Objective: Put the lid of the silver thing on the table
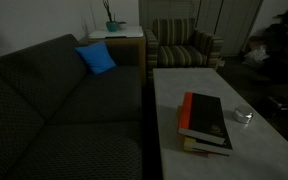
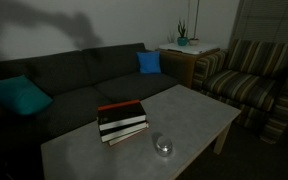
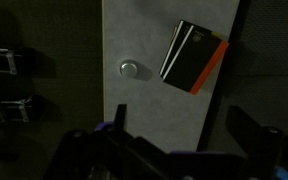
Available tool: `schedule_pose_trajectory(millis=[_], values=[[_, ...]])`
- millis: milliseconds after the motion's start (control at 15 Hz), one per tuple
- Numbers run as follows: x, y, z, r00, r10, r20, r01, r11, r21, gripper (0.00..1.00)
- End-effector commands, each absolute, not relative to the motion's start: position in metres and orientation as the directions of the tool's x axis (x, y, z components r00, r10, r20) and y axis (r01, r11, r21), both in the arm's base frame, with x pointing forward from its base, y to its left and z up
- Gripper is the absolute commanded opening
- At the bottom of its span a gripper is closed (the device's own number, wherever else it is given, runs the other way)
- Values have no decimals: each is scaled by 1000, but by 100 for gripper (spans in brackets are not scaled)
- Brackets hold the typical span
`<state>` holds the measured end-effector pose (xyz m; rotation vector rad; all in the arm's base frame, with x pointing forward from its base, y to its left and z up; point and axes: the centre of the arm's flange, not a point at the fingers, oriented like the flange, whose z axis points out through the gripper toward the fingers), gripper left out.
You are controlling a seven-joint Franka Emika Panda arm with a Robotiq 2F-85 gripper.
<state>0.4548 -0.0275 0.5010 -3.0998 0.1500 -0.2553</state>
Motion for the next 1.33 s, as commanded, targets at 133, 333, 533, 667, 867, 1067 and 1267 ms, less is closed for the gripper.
schedule_pose_trajectory(millis=[133, 333, 533, 667, 867, 1067, 1267], values=[[466, -35, 512, 986, -49, 158, -57, -997, 42, 100], [483, -51, 527, 992, 7, 129, -9, -993, 115, 100], [515, -75, 541, 993, 99, 59, 90, -985, 146, 100], [545, -91, 540, 988, 157, -2, 156, -979, 132, 100], [592, -107, 522, 960, 268, -80, 273, -960, 63, 100], [572, -97, 504, 959, 278, -63, 280, -959, 40, 100], [596, -101, 491, 946, 310, -97, 311, -950, 5, 100]])
